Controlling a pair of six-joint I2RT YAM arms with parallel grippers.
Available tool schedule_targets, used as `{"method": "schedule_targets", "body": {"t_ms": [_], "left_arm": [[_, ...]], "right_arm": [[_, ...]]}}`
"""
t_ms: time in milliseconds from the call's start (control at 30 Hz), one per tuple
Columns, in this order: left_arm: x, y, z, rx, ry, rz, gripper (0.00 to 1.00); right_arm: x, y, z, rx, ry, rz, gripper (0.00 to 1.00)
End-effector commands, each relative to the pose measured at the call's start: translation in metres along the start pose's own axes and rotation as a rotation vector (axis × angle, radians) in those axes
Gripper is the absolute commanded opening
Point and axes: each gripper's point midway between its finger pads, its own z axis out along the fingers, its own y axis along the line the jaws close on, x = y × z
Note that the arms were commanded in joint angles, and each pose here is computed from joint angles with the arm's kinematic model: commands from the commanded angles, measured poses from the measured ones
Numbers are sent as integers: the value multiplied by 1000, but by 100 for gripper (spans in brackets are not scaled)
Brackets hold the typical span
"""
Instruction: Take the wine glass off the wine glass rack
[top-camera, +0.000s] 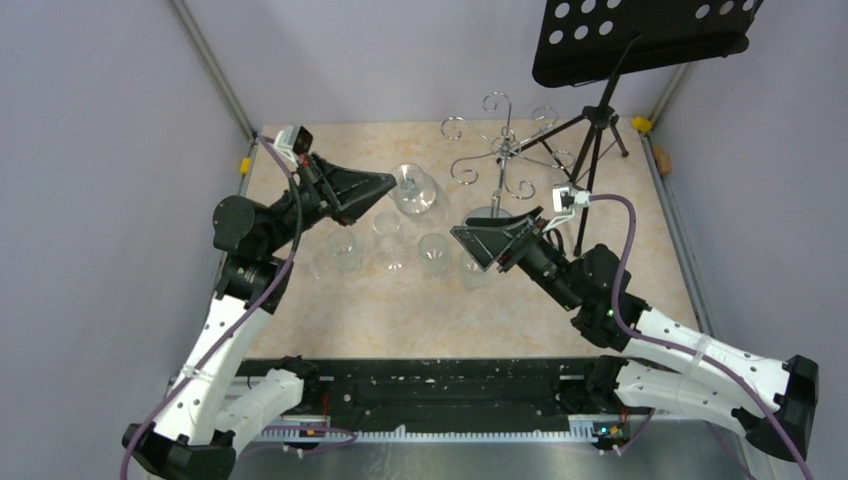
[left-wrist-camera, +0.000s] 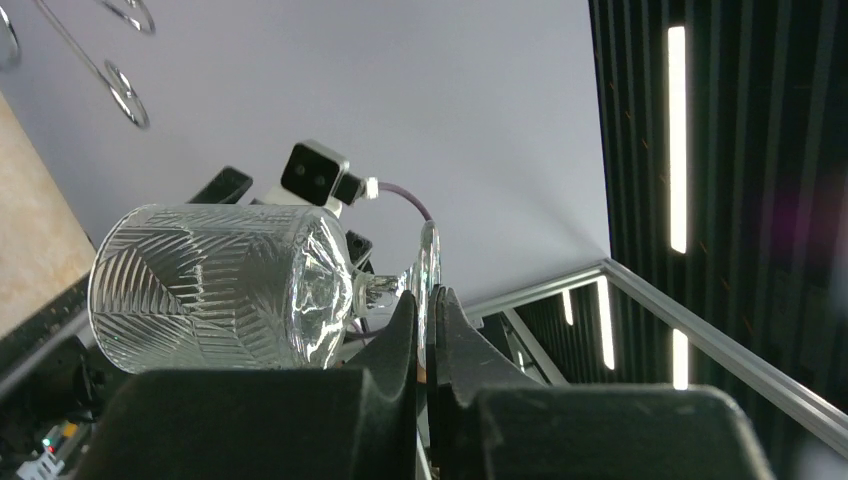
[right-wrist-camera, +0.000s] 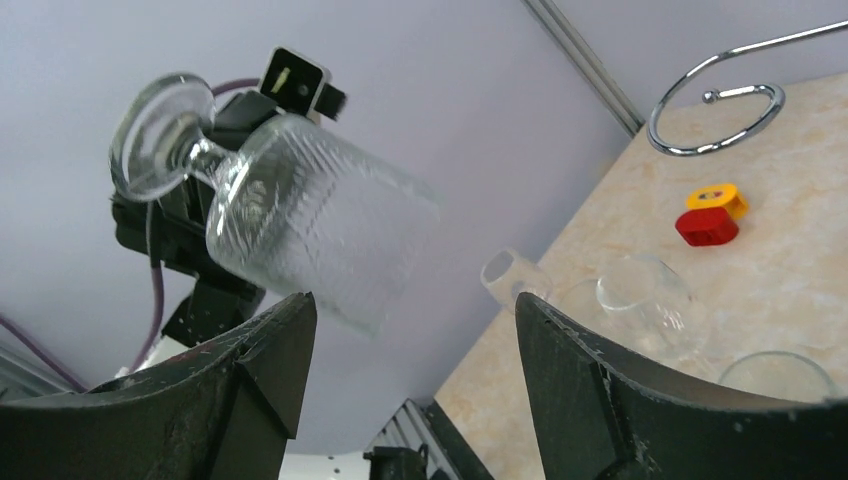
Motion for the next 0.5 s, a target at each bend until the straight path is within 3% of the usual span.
{"method": "schedule_targets", "body": {"t_ms": [0, 467], "left_arm": [[16, -20, 4, 77, 5, -12, 0], [37, -47, 4, 190, 68, -55, 0]], "right_arm": [[-33, 32, 0, -121, -130, 82, 74], [-43, 99, -15, -427, -92, 92, 68]]}}
